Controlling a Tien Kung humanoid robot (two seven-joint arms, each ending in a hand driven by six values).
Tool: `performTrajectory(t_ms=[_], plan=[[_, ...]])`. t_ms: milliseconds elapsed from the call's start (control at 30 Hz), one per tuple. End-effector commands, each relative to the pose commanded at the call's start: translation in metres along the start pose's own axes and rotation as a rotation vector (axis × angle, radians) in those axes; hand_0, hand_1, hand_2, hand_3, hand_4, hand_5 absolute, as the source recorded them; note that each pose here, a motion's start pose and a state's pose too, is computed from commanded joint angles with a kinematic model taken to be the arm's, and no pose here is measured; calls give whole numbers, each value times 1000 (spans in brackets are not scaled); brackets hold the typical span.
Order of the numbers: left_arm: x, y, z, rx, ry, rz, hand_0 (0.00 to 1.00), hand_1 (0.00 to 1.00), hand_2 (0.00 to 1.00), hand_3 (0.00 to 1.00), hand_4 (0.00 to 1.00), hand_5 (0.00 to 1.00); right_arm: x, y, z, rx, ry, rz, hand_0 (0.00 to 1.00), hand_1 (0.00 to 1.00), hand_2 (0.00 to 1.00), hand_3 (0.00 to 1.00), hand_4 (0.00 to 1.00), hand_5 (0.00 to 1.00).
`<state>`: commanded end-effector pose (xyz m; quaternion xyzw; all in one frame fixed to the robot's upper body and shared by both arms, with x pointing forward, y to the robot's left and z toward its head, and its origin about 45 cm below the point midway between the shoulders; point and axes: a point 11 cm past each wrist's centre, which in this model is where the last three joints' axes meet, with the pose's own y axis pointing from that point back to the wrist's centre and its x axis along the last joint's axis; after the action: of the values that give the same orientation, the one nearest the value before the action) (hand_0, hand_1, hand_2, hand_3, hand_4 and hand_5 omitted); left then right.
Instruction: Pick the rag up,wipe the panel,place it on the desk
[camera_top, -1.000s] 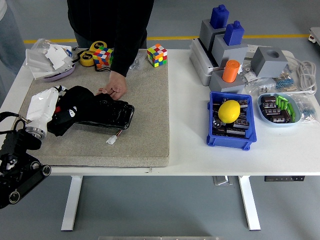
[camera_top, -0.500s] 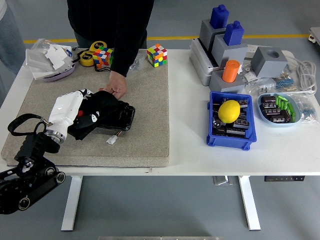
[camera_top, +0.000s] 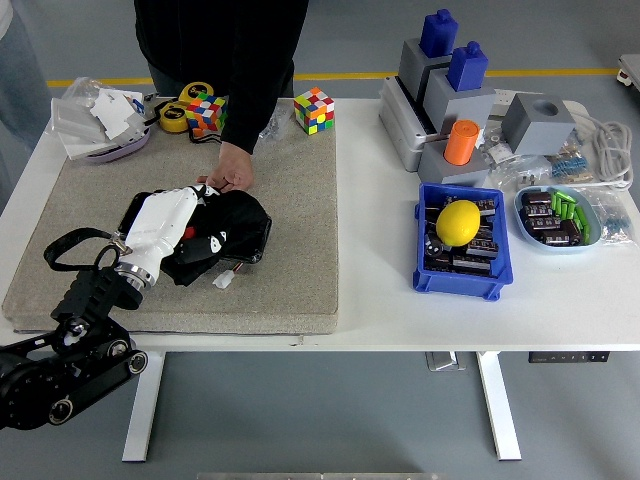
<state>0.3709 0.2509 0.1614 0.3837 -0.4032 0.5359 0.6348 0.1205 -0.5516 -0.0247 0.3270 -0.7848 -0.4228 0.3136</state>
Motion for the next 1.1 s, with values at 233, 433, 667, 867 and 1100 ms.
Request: performTrajectory(t_ms=[233,433,667,867,1100], plan=[[-2,0,6,-14,5,-2,199,128,442,633,540,84,1,0,0,-1,0,2,724,630,675,641,998,648],[-1,1,2,-5,10,3,199,125,443,634,540,84,1,0,2,-4,1,3,724,631,675,642,998,647],[10,3,-24,41,-21,22,199,126,443,634,540,86,2,0,2,-4,-2,7,723,630,675,641,998,647],[18,5,-43,80,-39,39,198,124,443,634,540,86,1,0,3,-4,-4,7,723,630,675,642,998,646],[19,7,-64,127,-59,41,197,125,443,634,541,86,1,0,3,-5,-5,7,723,631,675,642,998,647]])
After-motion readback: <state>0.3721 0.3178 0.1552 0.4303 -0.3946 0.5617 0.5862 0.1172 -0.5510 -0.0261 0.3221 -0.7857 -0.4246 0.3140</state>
